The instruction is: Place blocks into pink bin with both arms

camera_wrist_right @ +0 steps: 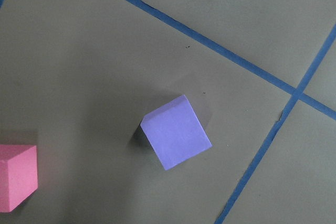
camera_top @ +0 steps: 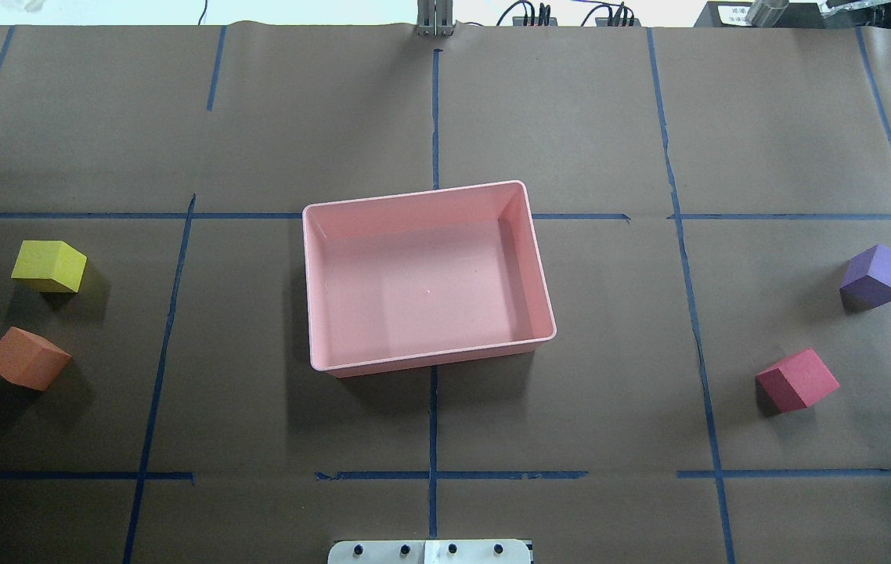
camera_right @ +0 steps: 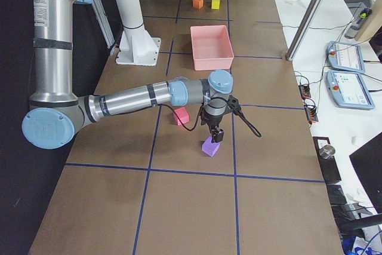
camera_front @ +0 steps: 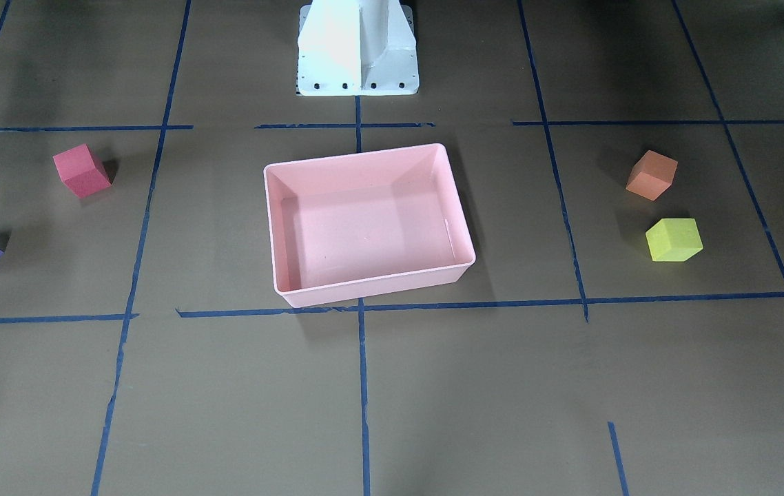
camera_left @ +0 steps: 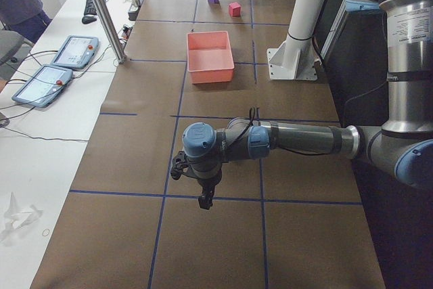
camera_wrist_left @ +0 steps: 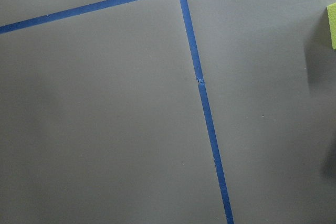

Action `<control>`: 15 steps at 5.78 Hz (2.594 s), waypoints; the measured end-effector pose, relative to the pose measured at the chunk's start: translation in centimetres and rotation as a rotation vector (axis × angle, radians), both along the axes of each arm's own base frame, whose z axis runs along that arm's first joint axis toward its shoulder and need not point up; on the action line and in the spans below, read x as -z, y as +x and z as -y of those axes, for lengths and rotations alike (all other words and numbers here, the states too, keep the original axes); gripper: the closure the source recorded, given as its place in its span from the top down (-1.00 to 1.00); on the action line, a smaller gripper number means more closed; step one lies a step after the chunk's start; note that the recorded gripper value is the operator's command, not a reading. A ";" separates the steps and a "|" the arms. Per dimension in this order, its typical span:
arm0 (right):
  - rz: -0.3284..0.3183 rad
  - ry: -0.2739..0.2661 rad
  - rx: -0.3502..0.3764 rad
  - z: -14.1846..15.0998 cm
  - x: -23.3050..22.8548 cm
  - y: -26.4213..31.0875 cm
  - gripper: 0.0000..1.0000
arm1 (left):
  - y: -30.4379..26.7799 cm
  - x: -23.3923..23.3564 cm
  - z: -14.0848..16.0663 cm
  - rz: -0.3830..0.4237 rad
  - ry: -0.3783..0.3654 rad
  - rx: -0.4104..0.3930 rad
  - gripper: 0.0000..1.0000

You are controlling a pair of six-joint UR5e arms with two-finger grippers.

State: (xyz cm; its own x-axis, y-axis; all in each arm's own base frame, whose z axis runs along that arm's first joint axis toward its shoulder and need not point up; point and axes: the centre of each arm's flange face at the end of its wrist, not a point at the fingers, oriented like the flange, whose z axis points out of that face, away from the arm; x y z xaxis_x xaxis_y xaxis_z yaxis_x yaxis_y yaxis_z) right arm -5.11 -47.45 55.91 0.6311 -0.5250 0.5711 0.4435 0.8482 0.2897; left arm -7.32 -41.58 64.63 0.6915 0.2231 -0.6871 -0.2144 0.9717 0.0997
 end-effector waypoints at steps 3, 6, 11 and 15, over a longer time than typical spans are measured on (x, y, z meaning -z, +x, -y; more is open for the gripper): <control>-0.068 0.089 0.224 0.7 -2.9 -3.6 1.00 | 0.0 -0.1 0.0 -0.001 -0.002 0.000 1.00; -0.108 0.072 0.303 2.5 -5.0 -7.5 1.00 | 0.0 -0.1 0.0 -0.001 -0.004 0.000 1.00; -0.120 0.142 0.332 4.9 -9.5 -11.1 1.00 | 0.0 -0.2 0.0 -0.001 -0.004 0.000 1.00; -0.103 0.157 0.342 4.9 -8.6 -12.3 -0.47 | 0.1 -0.4 0.0 -0.002 -0.008 -0.001 1.00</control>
